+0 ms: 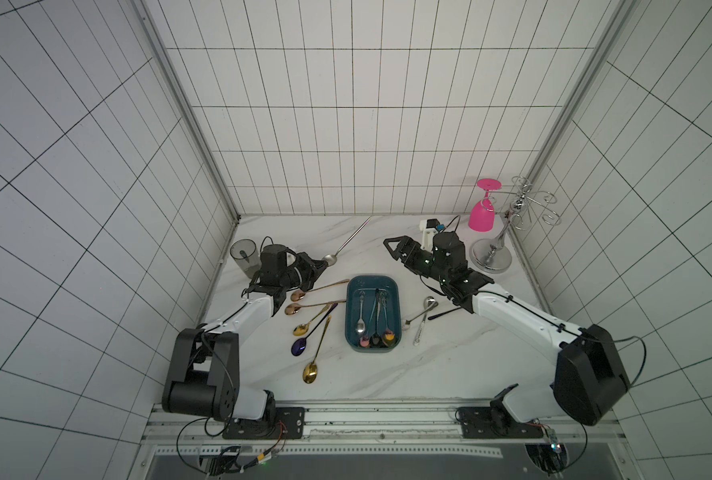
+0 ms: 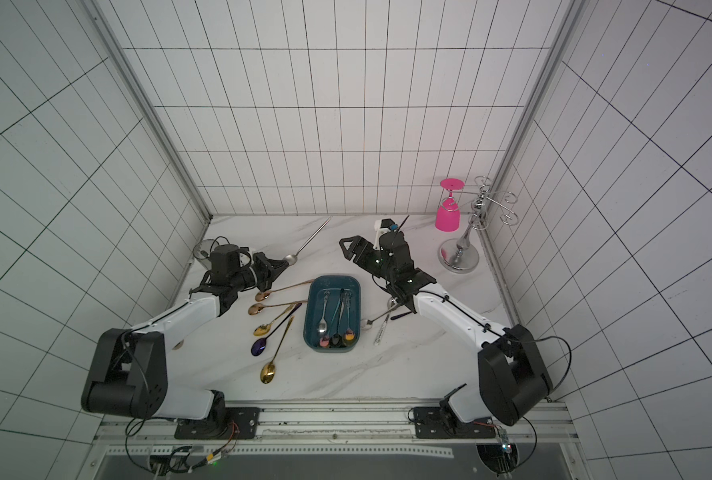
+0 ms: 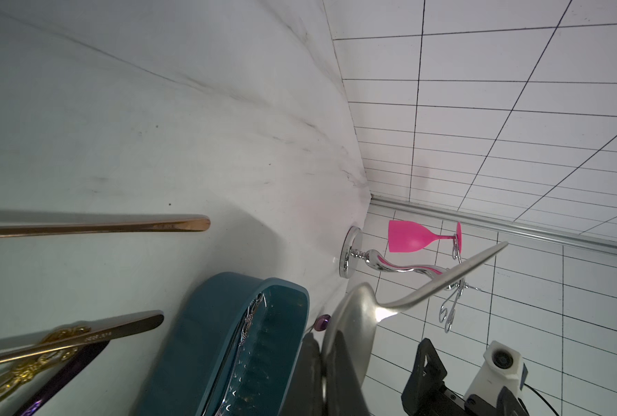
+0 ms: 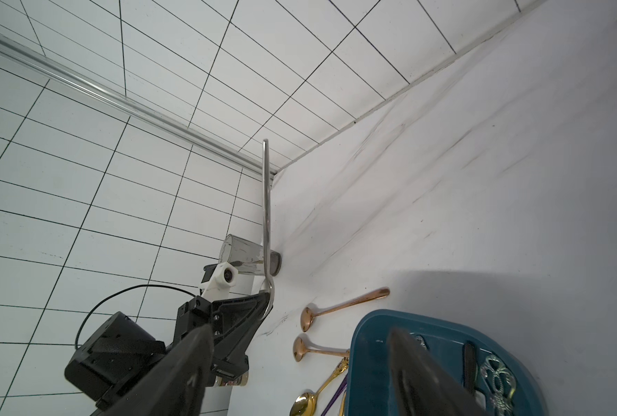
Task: Put the spoon into the storage box
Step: Pick up the spoon from the center of the board.
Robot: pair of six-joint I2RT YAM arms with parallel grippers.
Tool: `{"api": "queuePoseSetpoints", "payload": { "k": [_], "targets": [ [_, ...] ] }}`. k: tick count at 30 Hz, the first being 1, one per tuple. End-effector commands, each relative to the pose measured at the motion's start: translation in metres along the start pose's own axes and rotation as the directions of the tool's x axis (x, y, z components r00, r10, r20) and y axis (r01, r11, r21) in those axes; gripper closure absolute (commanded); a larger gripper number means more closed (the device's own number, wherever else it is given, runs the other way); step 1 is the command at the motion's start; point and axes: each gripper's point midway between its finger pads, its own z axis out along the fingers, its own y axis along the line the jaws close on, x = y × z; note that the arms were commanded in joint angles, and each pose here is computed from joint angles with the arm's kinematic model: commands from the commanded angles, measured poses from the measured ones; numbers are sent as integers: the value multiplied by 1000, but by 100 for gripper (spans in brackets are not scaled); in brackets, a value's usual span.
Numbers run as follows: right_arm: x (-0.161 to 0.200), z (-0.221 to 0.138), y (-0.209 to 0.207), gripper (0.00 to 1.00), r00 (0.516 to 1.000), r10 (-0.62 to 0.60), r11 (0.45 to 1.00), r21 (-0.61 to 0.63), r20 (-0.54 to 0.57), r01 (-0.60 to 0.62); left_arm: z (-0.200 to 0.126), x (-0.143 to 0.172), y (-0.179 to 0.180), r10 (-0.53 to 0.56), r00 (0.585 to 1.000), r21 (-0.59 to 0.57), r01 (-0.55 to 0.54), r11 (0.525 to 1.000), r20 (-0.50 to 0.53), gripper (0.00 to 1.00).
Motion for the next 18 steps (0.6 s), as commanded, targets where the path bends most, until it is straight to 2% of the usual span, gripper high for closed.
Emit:
{"api": "queuePoseSetpoints", "payload": {
  "k": [1, 8, 12, 18],
  "targets": [
    [1, 13, 17, 21, 999, 29, 998, -61, 22, -28, 1, 8, -20, 14, 1000, 71, -12, 997, -24, 100],
    [10, 38, 20, 24, 998, 4, 998, -61, -63, -8, 9, 30, -26, 68, 995, 71, -63, 996, -79, 100],
    [-2, 42, 20, 26, 997, 1, 996, -84, -75, -7, 11, 42, -31, 136, 986, 85, -127, 988, -100, 100],
    [-14, 46, 16, 32, 998, -18, 997, -78, -65, 13, 15, 54, -35, 135, 981, 93, -123, 988, -137, 100]
  ]
}}
